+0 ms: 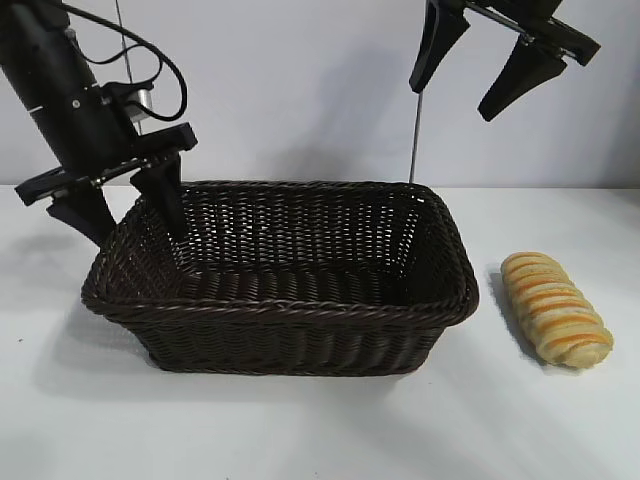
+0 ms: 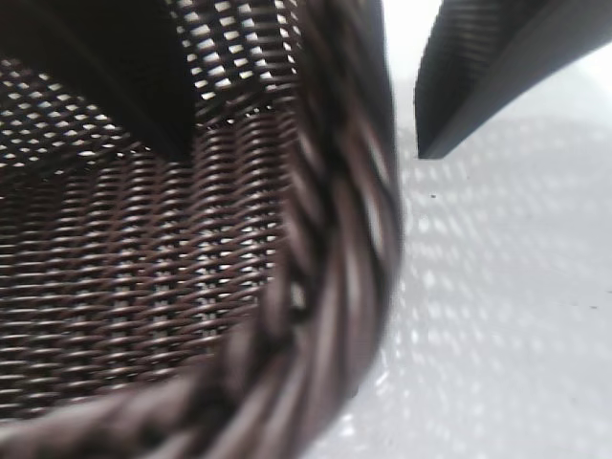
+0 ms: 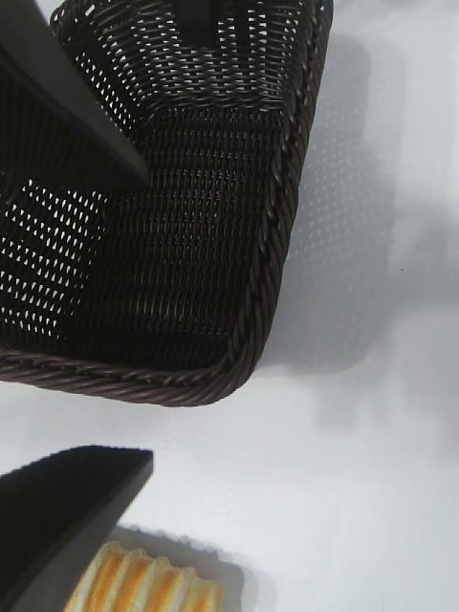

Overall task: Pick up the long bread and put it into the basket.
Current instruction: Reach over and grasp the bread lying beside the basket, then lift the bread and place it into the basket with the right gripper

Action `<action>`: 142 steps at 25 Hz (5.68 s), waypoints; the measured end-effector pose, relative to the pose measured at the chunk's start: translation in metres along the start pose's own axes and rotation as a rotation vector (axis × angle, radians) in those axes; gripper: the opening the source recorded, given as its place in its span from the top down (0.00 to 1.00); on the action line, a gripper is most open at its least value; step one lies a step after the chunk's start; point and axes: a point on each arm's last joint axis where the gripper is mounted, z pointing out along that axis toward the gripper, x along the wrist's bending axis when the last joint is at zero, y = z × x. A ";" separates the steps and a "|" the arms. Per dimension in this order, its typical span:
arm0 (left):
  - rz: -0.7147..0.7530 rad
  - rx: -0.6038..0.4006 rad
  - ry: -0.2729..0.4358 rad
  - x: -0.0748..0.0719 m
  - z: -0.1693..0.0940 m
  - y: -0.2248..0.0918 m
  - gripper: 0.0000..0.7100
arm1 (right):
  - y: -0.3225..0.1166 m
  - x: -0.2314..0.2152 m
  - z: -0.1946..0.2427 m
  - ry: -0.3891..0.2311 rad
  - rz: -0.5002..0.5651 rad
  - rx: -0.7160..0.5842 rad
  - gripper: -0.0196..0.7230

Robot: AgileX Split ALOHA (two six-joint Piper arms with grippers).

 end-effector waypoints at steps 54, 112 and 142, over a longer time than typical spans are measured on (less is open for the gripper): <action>-0.063 -0.136 -0.148 -0.026 -0.035 -0.006 0.32 | 0.002 -0.032 -0.005 -0.356 -0.014 -0.019 0.25; -0.063 -0.137 -0.147 -0.026 -0.035 -0.006 0.32 | -0.069 -0.104 0.122 -0.404 0.074 0.245 0.25; -0.063 -0.137 -0.147 -0.026 -0.035 -0.006 0.32 | -0.062 -0.074 0.041 -0.388 0.062 0.101 0.72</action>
